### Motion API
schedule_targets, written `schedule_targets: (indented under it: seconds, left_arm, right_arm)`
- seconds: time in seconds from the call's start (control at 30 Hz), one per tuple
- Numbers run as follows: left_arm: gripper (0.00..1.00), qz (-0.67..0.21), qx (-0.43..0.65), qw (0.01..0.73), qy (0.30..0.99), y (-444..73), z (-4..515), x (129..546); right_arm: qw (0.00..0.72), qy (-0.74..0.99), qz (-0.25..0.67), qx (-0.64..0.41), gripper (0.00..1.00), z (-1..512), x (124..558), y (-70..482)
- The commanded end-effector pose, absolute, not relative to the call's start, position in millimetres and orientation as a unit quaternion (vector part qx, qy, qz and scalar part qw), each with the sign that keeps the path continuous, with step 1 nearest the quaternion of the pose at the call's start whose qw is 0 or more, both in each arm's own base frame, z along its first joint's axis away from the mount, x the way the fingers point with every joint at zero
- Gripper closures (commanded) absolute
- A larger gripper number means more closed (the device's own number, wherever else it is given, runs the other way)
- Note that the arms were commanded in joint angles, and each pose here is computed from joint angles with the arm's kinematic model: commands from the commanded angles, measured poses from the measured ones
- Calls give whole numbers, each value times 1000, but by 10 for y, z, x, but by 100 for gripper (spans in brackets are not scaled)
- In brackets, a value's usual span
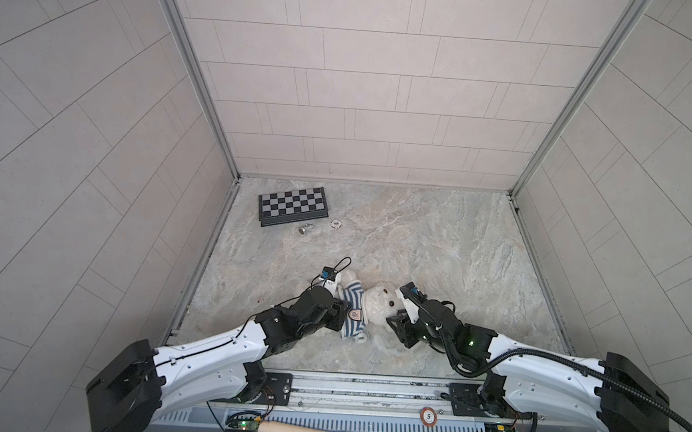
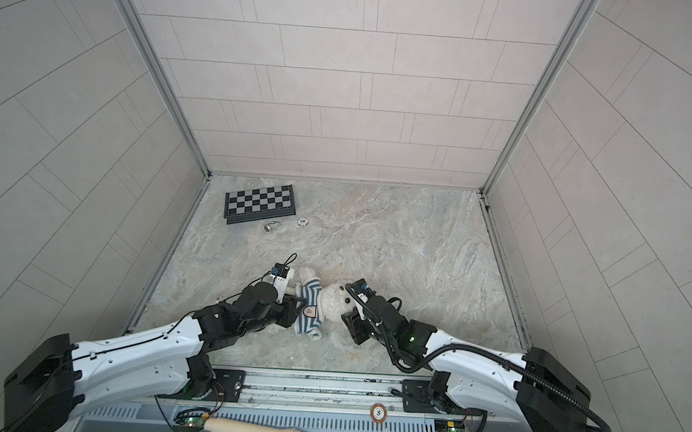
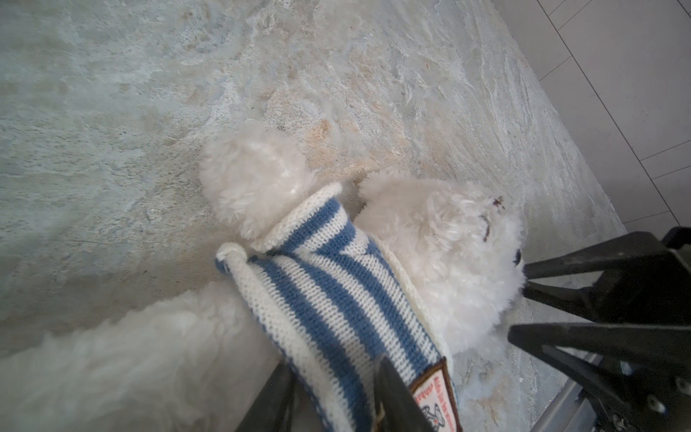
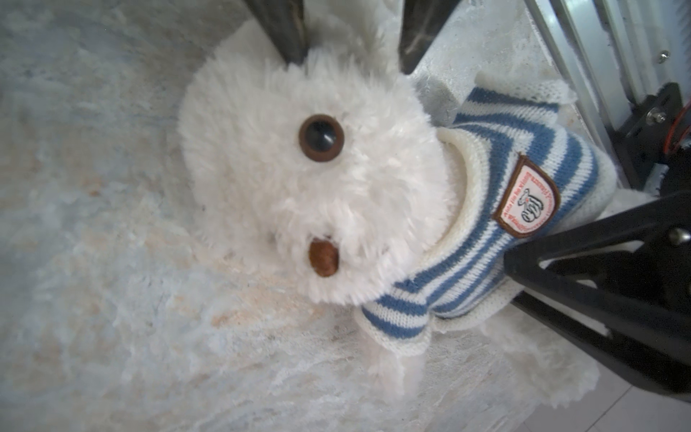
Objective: Dress the teddy bear
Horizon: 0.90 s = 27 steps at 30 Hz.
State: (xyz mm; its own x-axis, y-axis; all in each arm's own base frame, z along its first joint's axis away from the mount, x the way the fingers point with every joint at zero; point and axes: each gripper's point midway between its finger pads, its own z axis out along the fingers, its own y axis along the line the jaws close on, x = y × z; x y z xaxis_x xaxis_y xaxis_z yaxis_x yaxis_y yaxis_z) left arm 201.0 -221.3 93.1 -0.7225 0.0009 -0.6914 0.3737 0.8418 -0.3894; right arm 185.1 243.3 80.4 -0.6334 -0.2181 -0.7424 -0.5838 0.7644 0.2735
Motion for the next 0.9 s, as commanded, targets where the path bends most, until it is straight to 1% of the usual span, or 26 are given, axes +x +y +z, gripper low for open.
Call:
schedule_targets:
  seconds: [0.0,0.1,0.17,0.37,0.63,0.67,0.73,0.83,0.87]
  left_arm:
    - [61,-266,110,359,888,-2228,953,2005]
    - [61,-270,113,359,886,-2245,971,2001]
    - [61,-269,112,360,886,-2241,964,2007]
    - [61,-270,113,357,887,-2265,929,2010]
    - [61,-269,122,355,887,-2289,944,2009]
    - [61,-270,122,354,887,-2296,946,2008]
    - [61,-274,125,353,886,-2317,956,2008]
    - [61,-279,128,353,884,-2349,984,2009]
    - [61,-282,130,355,882,-2359,1010,2009]
  right_arm:
    - [369,865,254,-228,37,840,1852,2421]
    - [366,872,237,-221,23,764,1876,2370]
    - [367,875,225,-219,17,716,1914,2363]
    - [375,881,204,-206,15,598,2080,2429]
    - [384,866,230,-221,16,735,2158,2665]
    - [386,866,228,-219,17,724,2176,2669]
    - [384,869,226,-217,23,691,2199,2680]
    - [382,872,222,-211,39,650,2223,2680]
    - [382,873,222,-207,47,645,2234,2671]
